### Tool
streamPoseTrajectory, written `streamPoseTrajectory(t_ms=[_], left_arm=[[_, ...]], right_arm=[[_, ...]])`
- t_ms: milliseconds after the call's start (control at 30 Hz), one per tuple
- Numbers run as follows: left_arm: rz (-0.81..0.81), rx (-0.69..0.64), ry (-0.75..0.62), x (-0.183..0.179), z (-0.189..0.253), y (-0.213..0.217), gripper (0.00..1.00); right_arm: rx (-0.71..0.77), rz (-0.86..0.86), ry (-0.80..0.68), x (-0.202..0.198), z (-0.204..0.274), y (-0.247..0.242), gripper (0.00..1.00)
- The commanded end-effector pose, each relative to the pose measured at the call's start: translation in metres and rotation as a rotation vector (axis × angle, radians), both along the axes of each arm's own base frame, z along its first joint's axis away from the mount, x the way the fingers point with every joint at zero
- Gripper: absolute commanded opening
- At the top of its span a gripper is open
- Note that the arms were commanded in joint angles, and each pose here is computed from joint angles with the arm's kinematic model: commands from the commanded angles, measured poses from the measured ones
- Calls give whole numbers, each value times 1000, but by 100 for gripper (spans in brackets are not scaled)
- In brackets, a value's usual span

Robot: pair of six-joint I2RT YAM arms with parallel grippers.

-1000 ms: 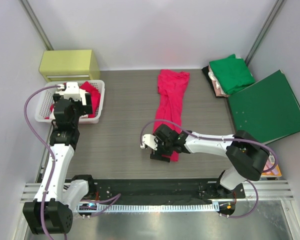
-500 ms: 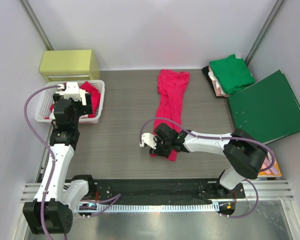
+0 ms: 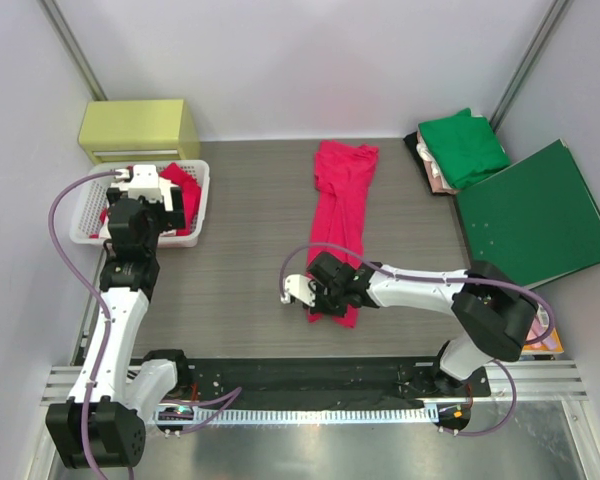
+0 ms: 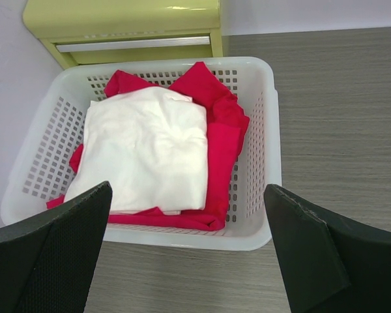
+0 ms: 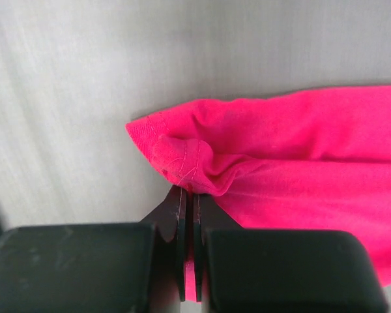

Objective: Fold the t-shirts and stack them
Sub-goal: Grab the bottom of the folded rectangular tshirt with right arm, then fold the folded rectangular tshirt in 1/3 of the way

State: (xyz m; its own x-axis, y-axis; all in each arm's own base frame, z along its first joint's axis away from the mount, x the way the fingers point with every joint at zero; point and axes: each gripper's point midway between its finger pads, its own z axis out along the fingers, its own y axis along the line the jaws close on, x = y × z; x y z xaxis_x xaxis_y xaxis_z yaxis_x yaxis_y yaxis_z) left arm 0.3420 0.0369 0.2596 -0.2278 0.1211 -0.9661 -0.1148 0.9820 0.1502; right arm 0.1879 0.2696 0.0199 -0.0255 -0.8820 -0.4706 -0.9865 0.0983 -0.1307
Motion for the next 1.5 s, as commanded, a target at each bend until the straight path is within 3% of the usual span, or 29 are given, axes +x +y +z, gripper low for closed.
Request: streamPoseTrajectory(t_ms=[0, 267, 600, 800, 1200, 1467], left_arm=[[-4, -5, -35, 1, 6, 0, 100], [-6, 4, -29, -5, 2, 0, 100], [-21, -15, 13, 4, -11, -2, 100], [-36, -21, 20, 3, -15, -6, 100], [-52, -33, 30, 2, -18, -9, 100], [-66, -40, 47, 2, -24, -12, 100]], right_arm=[[-7, 85, 81, -45, 17, 7, 1], [28, 138, 83, -54, 39, 21, 1], [83, 152, -69, -29, 80, 28, 1], [108, 116, -172, 16, 108, 24, 1], [65, 8, -249, 117, 113, -15, 1], [60, -12, -324, 169, 131, -14, 1]])
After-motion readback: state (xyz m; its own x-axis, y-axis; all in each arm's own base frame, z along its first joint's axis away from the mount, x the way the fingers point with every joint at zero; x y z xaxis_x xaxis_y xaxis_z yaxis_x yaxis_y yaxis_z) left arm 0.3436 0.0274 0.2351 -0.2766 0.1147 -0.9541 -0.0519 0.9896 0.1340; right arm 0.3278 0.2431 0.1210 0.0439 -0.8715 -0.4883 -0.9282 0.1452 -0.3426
